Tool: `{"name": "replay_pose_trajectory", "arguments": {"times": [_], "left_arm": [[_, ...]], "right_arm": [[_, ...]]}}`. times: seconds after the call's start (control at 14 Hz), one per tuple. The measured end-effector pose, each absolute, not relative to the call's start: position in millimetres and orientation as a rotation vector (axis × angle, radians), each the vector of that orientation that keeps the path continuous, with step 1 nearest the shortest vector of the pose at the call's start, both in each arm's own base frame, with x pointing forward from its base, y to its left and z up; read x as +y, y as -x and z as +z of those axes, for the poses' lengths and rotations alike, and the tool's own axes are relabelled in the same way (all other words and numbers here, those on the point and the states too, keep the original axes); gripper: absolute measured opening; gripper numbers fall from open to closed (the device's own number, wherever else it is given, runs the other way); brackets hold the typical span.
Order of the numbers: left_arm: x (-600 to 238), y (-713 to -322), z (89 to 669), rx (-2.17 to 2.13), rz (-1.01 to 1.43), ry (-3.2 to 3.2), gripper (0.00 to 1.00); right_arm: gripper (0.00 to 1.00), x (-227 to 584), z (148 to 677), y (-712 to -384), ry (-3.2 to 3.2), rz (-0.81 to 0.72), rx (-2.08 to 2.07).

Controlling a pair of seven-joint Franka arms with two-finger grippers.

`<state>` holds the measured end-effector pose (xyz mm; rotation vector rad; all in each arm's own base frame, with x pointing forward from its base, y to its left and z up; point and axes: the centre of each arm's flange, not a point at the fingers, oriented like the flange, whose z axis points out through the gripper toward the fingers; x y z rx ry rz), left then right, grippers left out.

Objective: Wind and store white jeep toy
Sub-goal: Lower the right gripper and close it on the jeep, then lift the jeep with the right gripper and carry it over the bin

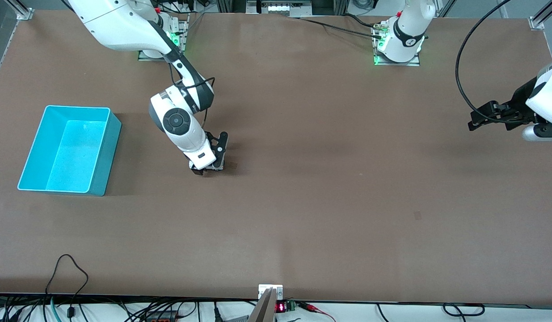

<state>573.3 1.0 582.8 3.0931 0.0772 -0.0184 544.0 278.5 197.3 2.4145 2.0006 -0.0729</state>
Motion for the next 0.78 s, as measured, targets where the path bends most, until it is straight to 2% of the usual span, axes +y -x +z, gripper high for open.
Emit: {"name": "replay_pose_trajectory", "arguments": {"times": [0.07, 0.28, 0.64, 0.78], "left_arm": [[1.0, -573.3, 582.8, 0.077, -0.018, -3.093, 1.0], [0.7, -573.2, 582.8, 0.076, -0.018, -3.093, 1.0], [0.7, -573.2, 582.9, 0.076, -0.018, -3.093, 1.0], [0.7, -573.3, 583.2, 0.076, -0.017, -3.093, 1.0]], "right_arm": [[0.87, 279.1, 197.3, -544.1, -2.416, -0.07, 1.999], [0.52, 279.1, 199.4, -546.5, -2.417, -0.056, 1.993], [0.51, 275.0, 199.9, -549.9, -2.434, -0.045, 1.963], [0.51, 251.7, 202.3, -563.8, -2.464, -0.038, 1.886]]}}
